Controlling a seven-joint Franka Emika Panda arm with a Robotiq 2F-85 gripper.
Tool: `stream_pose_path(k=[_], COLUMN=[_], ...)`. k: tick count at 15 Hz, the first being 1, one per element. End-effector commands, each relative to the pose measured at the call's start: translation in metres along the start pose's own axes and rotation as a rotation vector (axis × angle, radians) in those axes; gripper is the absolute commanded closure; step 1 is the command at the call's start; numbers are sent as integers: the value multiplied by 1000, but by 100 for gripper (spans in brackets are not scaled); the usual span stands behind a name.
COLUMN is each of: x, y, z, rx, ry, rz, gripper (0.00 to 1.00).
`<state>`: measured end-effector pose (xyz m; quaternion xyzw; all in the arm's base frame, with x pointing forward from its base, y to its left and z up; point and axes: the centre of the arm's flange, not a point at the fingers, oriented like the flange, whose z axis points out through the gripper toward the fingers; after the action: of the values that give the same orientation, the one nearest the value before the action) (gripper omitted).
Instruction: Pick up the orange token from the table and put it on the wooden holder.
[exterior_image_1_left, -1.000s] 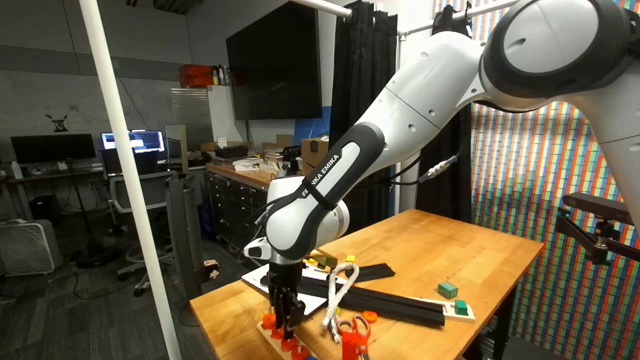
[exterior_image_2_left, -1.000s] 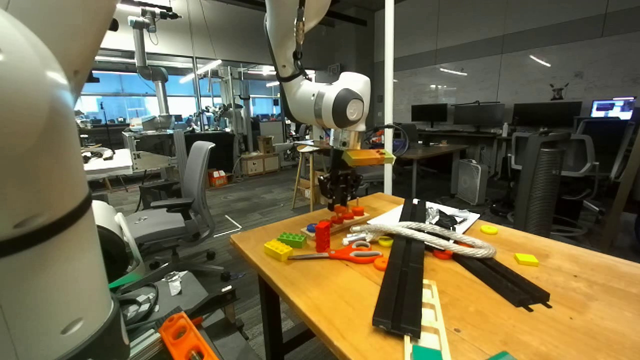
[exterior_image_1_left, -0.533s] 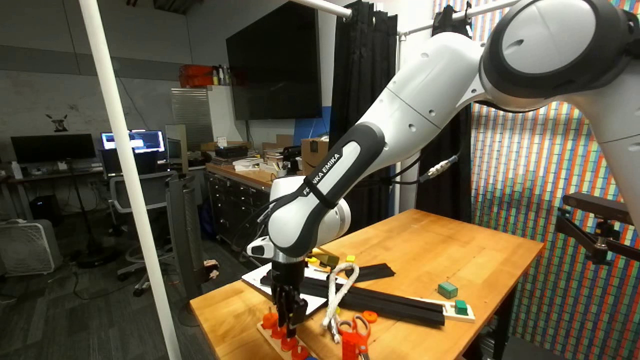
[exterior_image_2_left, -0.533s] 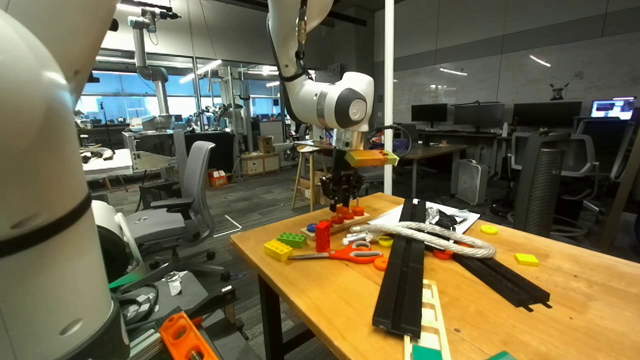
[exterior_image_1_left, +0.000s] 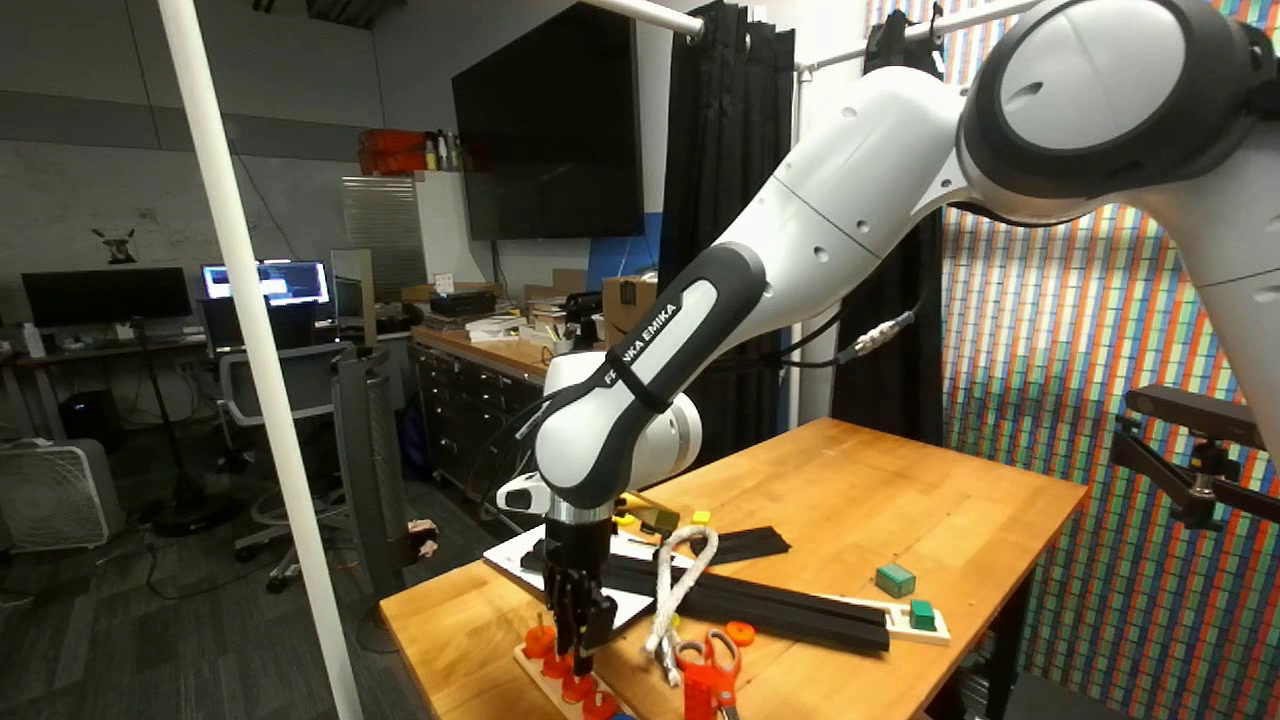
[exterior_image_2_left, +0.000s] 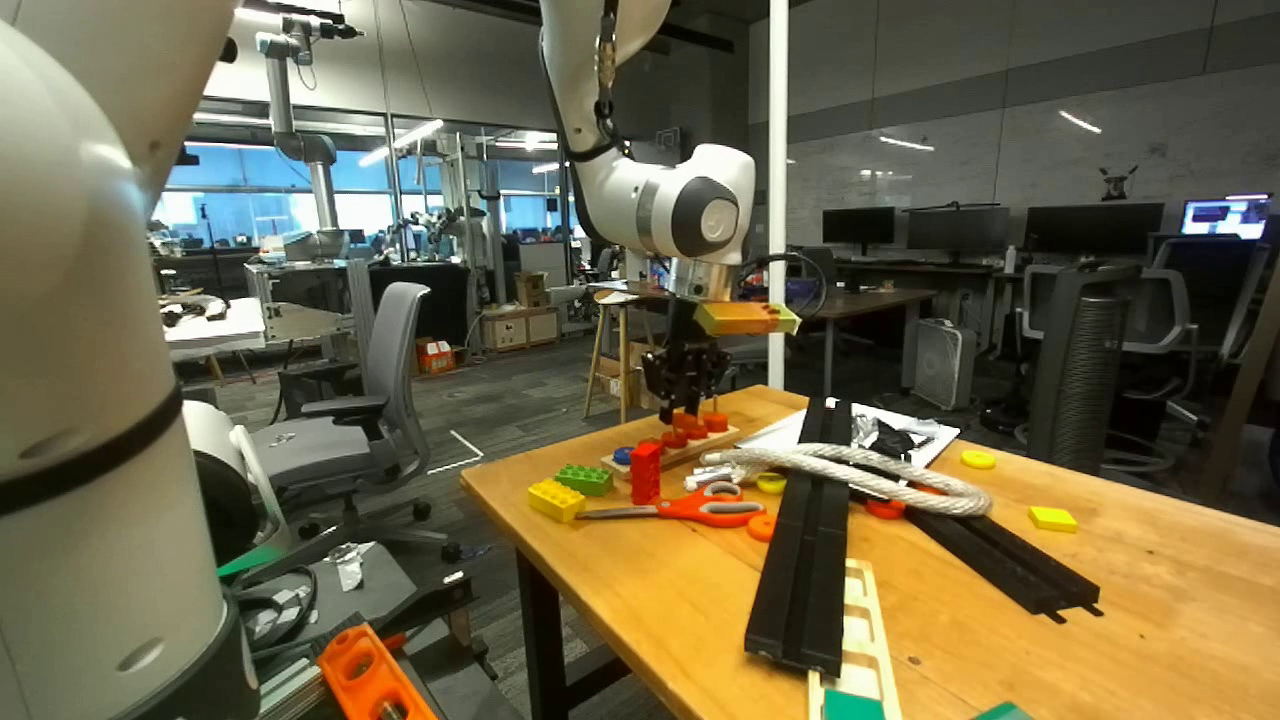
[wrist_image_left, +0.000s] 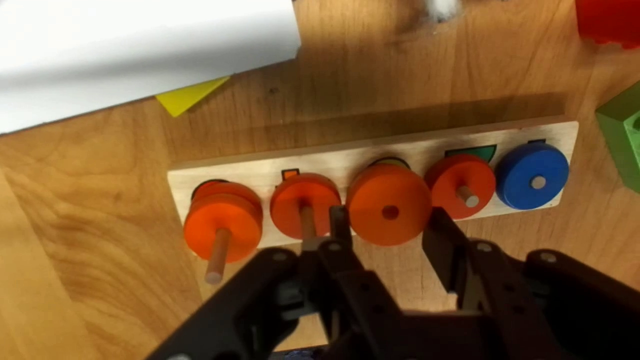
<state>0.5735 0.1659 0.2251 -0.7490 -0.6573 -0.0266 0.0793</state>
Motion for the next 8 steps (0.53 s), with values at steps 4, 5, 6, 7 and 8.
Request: stream_pose_path(k=[4,5,6,7,8], x=[4,5,5,6,6], y=[9,10,10,10,11], z=[2,2,2,2,2], rx=[38,41,44,47,48], ry=[39,40,41,42,44], rz=[-19,-21,-23,-25,-27], gripper=[77,77,77,77,77])
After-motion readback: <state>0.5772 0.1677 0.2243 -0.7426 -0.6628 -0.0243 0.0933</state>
